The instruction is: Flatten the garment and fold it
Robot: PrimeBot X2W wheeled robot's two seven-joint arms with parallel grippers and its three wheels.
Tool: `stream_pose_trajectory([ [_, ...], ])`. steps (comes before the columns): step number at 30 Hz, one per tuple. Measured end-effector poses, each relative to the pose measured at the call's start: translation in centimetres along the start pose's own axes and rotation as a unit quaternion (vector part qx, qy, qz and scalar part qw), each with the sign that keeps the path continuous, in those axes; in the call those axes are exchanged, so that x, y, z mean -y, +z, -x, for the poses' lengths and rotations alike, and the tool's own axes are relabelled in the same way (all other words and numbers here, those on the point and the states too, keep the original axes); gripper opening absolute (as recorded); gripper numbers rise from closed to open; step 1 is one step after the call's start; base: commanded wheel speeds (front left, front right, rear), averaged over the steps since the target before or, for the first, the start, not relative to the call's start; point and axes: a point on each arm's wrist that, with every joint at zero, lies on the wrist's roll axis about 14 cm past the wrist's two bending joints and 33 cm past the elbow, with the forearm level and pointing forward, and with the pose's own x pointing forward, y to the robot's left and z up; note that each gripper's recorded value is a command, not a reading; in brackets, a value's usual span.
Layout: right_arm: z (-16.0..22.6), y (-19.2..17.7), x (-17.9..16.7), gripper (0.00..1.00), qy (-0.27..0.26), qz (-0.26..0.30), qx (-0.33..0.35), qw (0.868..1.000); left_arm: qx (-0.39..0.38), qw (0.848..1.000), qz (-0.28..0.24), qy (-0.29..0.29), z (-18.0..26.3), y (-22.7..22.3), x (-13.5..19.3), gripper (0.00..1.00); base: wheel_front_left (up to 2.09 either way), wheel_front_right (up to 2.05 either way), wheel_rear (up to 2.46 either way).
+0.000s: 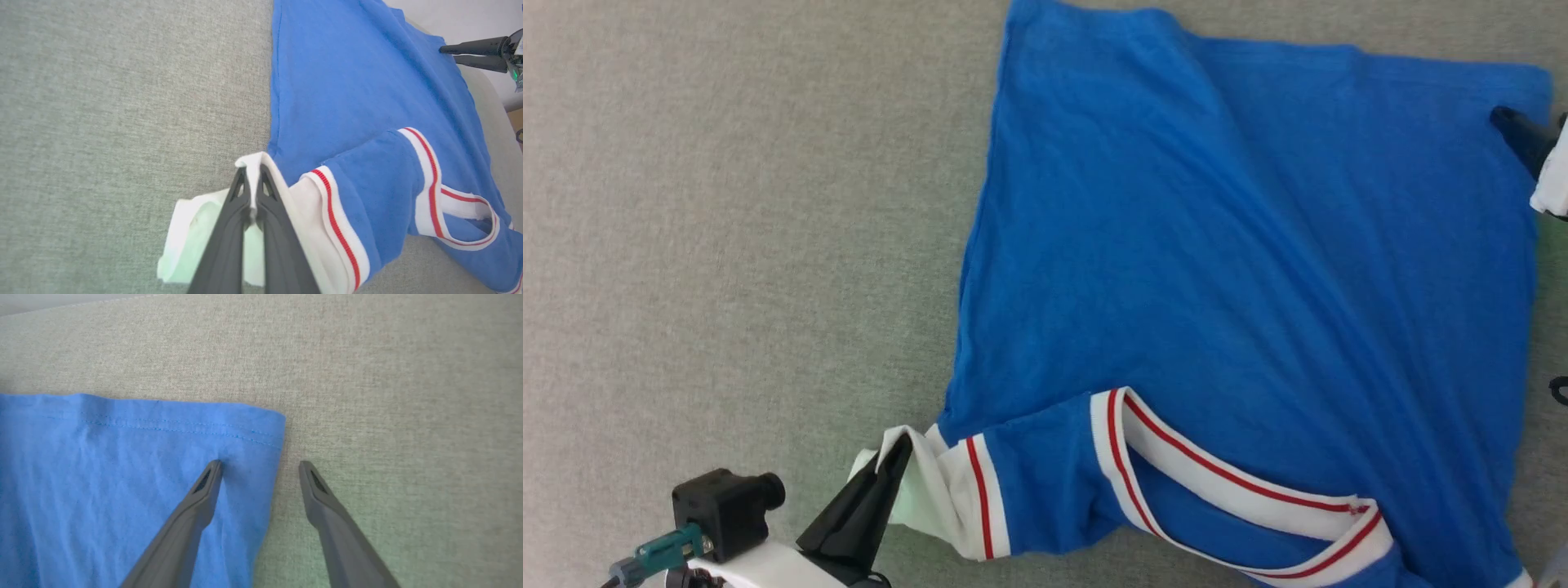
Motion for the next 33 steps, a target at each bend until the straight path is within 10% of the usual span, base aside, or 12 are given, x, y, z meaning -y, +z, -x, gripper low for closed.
stream_pose_trajectory([
  [1, -0.4, -0.3, -0.1, 1.0, 0.002, -0.003, -0.004, 1.0, -0.003, 1.0, 0.001, 0.004, 0.0, -0.2, -0.2, 0.0, 0.0, 0.0, 0.0],
  [2, -0.7, -0.5, -0.1, 0.6, 0.002, -0.003, -0.005, 1.0, -0.006, 1.0, 0.001, 0.008, 0.0, -0.3, -0.4, 0.0, 0.0, 0.0, 0.0],
  [3, -1.0, -0.4, -0.1, 0.6, 0.001, -0.002, -0.002, 1.0, -0.008, 1.0, 0.002, 0.011, -0.1, -0.4, -0.6, 0.0, 0.0, 0.0, 0.0],
  [4, -1.3, -0.3, -0.1, 0.02, -0.001, 0.0, 0.002, 1.0, -0.009, 1.0, 0.002, 0.014, -0.1, -0.5, -0.7, 0.0, 0.0, 0.0, 0.0],
  [20, 3.9, 0.3, 2.1, 0.0, 0.003, -0.047, 0.135, 0.99, 0.041, 0.999, -0.03, -0.001, 0.3, 1.8, -0.3, 0.0, 0.0, 0.0, 0.0],
  [33, 21.5, -25.2, 17.1, 0.0, -0.241, -0.251, 0.008, 0.937, 0.063, 0.991, -0.057, -0.099, -0.9, 2.8, 5.1, 0.0, 0.0, 0.0, 0.0],
])
